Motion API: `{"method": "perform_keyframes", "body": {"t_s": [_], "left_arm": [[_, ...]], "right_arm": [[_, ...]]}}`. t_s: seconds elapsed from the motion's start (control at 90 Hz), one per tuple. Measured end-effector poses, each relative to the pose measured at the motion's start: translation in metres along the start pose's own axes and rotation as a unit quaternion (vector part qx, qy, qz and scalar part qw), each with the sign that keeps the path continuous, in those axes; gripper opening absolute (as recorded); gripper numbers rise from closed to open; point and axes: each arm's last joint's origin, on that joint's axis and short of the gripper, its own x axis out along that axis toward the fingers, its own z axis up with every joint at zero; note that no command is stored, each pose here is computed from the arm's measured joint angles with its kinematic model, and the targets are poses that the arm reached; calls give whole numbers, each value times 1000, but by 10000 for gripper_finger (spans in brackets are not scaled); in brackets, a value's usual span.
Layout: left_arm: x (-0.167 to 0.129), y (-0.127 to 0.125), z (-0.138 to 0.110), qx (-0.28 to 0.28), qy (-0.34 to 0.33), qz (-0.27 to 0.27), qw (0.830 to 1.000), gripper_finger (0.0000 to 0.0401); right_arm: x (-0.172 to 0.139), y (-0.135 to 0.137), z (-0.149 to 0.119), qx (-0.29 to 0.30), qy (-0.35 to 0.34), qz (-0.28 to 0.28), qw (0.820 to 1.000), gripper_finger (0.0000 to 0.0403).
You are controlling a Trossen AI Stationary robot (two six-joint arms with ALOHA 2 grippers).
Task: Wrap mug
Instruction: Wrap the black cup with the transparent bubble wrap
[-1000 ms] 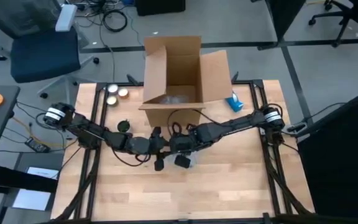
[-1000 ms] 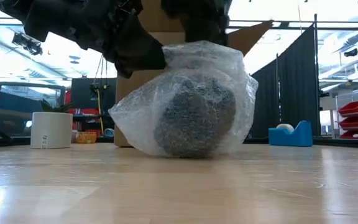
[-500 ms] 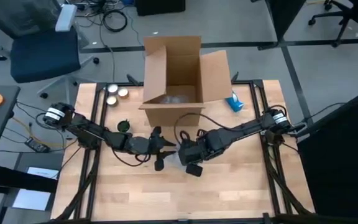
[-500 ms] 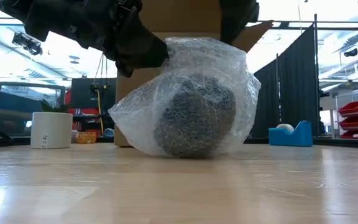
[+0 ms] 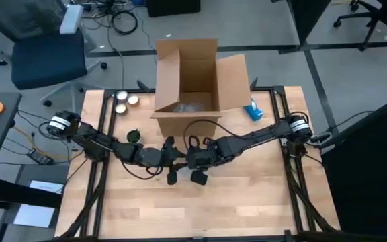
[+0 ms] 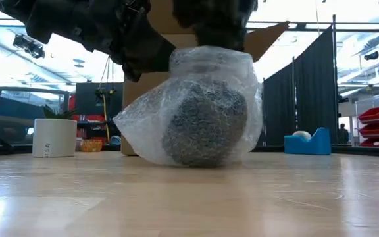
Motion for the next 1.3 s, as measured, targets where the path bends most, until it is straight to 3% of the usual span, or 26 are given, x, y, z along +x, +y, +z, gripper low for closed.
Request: {"method": "perform_keyframes", "body": {"t_s": [0.089, 0.311, 0.422, 0.522, 0.667, 0.756, 0.967, 1.078, 1.3], "left_arm": [[0, 0, 1, -2, -5, 0, 1000, 126], [-1, -3, 13, -36, -65, -15, 997, 126], [-1, -5, 13, -101, -54, -58, 992, 126], [-6, -8, 18, -101, -45, -114, 987, 126], [-19, -25, 17, -94, -16, -141, 985, 126], [-24, -34, 9, -82, 2, -113, 990, 126], [-18, -33, -10, -57, 23, 12, 998, 126], [-15, -32, -13, -54, 23, 30, 998, 126], [-14, -29, -14, -52, 25, 41, 997, 126]], "right_arm": [[11, -4, -2, -1, -10, 23, 1000, 0], [22, -11, -15, -5, 10, 16, 1000, 0], [22, -10, -16, -7, 12, 16, 1000, 0], [22, -7, -18, -13, 14, 17, 1000, 0], [21, -4, -20, -26, 17, 18, 999, 0], [17, -1, -18, -29, 16, 20, 999, 0], [-4, 2, -5, -36, 28, 16, 999, 0], [-19, 4, 0, -42, 47, 8, 998, 0], [-47, 23, 12, -57, 17, 33, 998, 0]]}}
